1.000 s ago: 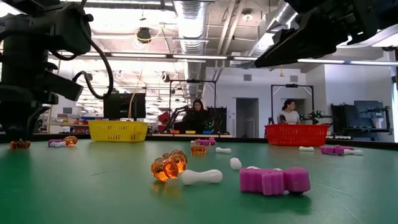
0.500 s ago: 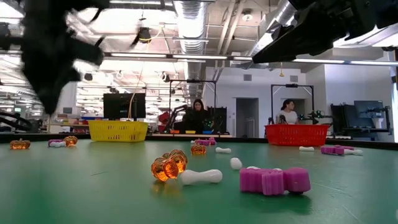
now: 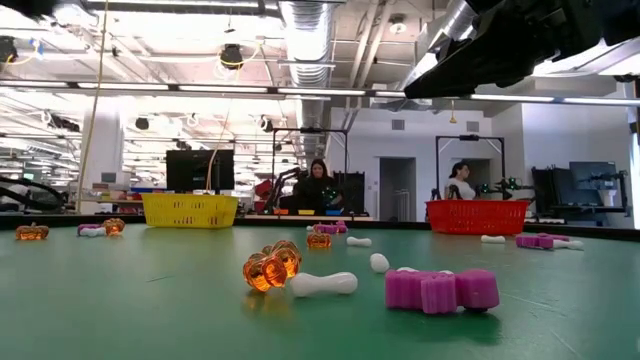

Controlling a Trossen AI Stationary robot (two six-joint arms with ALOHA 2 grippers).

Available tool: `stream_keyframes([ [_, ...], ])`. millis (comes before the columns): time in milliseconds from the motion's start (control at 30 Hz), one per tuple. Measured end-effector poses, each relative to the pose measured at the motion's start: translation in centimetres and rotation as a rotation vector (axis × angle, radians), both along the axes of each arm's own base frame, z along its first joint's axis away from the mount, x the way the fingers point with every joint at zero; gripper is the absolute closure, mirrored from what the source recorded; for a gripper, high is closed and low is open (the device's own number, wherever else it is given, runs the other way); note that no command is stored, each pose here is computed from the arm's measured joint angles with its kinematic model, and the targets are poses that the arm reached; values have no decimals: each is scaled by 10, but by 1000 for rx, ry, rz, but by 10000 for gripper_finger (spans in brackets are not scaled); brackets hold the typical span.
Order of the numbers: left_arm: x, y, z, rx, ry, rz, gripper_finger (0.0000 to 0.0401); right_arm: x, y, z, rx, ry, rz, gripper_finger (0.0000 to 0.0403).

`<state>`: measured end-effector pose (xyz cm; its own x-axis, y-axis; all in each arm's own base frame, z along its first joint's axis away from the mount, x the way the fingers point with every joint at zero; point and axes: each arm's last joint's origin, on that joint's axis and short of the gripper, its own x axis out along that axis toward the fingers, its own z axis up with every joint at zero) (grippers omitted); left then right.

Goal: Sort Halloween decoration
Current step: Put the white bone toy into the blue bin

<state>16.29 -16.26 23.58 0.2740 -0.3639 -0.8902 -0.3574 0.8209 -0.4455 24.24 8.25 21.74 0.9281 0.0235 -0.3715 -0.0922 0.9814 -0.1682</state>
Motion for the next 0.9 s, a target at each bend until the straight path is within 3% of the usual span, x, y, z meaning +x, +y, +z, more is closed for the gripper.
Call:
stream_keyframes([
  [200, -21, -22, -3, 82, -88, 117, 401, 1, -2, 0, 0, -1, -6, 159],
  [333, -26, -33, -17, 110, -13, 97, 401, 1, -3, 1, 18, -6, -18, 159],
  [567, -18, -44, -49, 227, 77, 26, 395, 1, -3, 1, 22, -12, -19, 159],
  [900, -4, -39, -67, 278, 159, -11, 333, 2, -3, 3, 33, -28, -20, 159],
])
